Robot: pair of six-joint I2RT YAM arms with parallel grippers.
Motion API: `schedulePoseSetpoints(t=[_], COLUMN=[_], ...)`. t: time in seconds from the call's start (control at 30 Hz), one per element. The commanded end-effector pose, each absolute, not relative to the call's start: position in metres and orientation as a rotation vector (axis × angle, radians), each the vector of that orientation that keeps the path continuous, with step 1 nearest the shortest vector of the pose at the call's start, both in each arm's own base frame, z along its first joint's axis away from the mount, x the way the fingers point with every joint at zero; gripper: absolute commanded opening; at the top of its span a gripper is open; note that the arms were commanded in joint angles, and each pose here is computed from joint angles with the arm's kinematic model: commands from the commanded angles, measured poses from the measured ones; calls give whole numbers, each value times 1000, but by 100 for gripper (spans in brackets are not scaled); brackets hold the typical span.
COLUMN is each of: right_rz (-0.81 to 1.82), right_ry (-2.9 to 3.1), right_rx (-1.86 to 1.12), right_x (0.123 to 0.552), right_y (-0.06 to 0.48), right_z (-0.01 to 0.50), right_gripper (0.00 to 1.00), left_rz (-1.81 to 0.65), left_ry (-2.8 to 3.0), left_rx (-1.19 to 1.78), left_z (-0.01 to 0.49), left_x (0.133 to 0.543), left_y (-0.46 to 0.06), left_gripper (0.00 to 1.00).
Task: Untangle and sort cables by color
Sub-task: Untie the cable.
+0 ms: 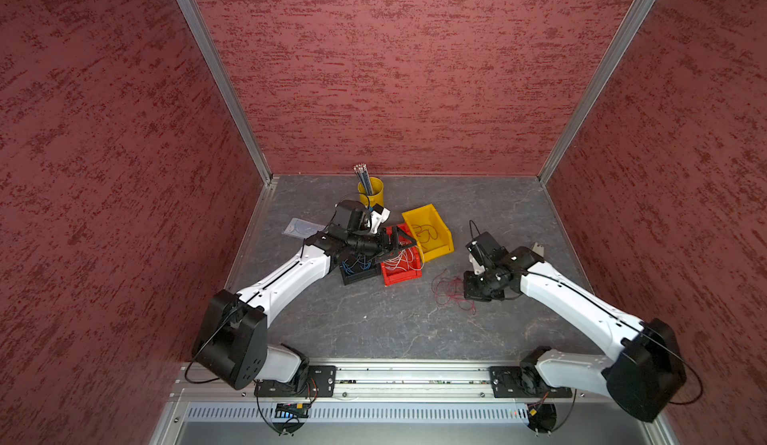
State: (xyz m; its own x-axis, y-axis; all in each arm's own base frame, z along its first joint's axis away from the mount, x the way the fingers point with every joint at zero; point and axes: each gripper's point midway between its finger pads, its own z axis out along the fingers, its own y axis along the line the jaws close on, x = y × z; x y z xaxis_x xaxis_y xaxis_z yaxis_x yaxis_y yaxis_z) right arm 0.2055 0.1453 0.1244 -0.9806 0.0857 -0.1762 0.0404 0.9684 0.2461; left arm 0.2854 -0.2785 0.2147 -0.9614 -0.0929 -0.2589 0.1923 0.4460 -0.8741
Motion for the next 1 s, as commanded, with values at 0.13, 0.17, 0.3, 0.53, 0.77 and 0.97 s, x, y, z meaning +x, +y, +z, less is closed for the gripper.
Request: schedulePoseSetpoints(t=[0.13,0.17,0.3,0.53,0.77,0.97], right_rz=[437,450,519,618,688,690], right_ry=[2734,2714,2630,2511,2468,2438], right_rx=[59,64,58,15,22,52], right_x=[217,218,223,226,226,223], right_y=[145,146,150,153,155,148], right_z=[214,223,261,322,338,348], right_gripper=[0,0,0,0,0,0], left_rz=[-1680,-1669,-1644,-1424,-1301,-1295], left_ry=[2202,2186,2059,1868,1803,1821], left_rx=[299,331,482,820,1027,1079], left_z=[274,278,300,323,320,309], left_x=[280,278,271,255,261,265], left_y=[-302,-305,-314,-334,-364,-383], left_gripper=[100,100,100,100,100,99])
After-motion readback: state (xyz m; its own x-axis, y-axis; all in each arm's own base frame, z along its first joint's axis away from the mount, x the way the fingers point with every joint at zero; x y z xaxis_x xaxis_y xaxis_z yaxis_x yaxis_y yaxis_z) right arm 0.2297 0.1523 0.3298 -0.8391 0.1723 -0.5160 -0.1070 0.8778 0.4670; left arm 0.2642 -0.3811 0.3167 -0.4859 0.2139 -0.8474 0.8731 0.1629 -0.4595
